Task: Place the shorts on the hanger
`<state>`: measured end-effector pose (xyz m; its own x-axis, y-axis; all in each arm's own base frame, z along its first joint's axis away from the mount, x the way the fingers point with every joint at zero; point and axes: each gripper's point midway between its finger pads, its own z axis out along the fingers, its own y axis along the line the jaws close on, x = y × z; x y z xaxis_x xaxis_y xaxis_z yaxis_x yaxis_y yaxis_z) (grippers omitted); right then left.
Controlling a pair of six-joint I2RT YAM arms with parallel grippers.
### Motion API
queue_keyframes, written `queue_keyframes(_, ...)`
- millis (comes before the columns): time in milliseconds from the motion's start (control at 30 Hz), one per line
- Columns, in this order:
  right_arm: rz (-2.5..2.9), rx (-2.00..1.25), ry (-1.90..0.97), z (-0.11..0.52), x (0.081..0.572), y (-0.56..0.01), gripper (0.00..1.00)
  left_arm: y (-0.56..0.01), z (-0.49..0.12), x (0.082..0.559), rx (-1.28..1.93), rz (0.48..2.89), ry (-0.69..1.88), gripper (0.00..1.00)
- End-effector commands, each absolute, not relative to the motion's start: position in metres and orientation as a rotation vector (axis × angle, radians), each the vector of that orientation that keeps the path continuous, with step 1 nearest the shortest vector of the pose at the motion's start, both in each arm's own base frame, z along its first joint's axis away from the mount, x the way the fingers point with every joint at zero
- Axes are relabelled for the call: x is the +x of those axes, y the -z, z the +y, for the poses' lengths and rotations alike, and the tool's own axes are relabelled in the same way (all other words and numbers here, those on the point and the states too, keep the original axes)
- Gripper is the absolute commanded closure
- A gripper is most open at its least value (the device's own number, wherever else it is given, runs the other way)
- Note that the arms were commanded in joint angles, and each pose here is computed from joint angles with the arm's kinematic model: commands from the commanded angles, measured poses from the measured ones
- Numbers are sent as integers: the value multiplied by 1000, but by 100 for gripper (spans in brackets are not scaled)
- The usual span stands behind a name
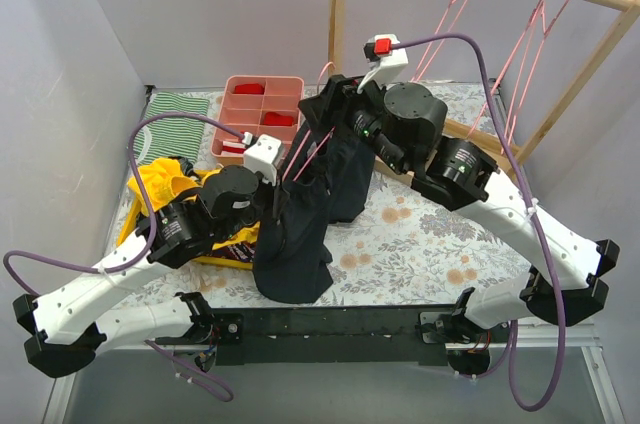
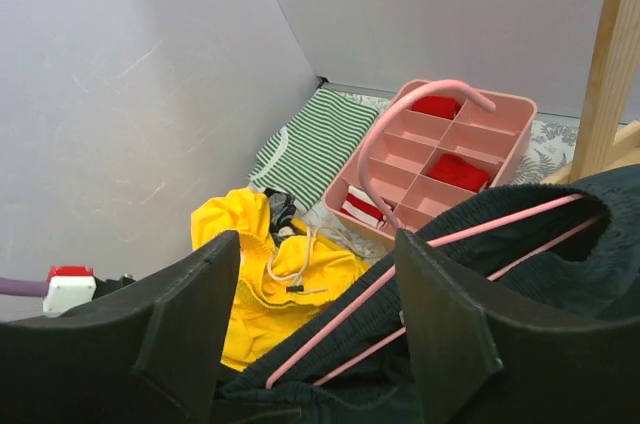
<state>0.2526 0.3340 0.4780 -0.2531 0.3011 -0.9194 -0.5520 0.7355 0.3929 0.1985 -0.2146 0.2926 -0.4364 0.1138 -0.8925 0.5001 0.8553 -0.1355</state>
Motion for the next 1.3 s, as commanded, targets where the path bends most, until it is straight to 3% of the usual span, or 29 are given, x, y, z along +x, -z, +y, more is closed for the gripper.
queue_keyframes(0, 1618, -251, -837, 325, 240, -483, 26, -332, -215, 209, 357, 1843, 525, 100)
queue_keyframes(267, 1595, -363, -895, 306, 210, -466, 7, -346, -220, 215, 319, 1785, 552, 100)
queue_keyframes(533, 1578, -439, -934, 279, 181, -454, 5, -358, -233, 225, 299, 1750, 564, 100)
queue_keyframes(800, 1758, -546, -938, 271, 158, -343, 5, -403, -248, 245, 302, 1675, 519, 100)
queue_keyframes(1267, 1915, -609, -985, 277, 140, -246, 6, -451, -277, 301, 332, 1582, 515, 100)
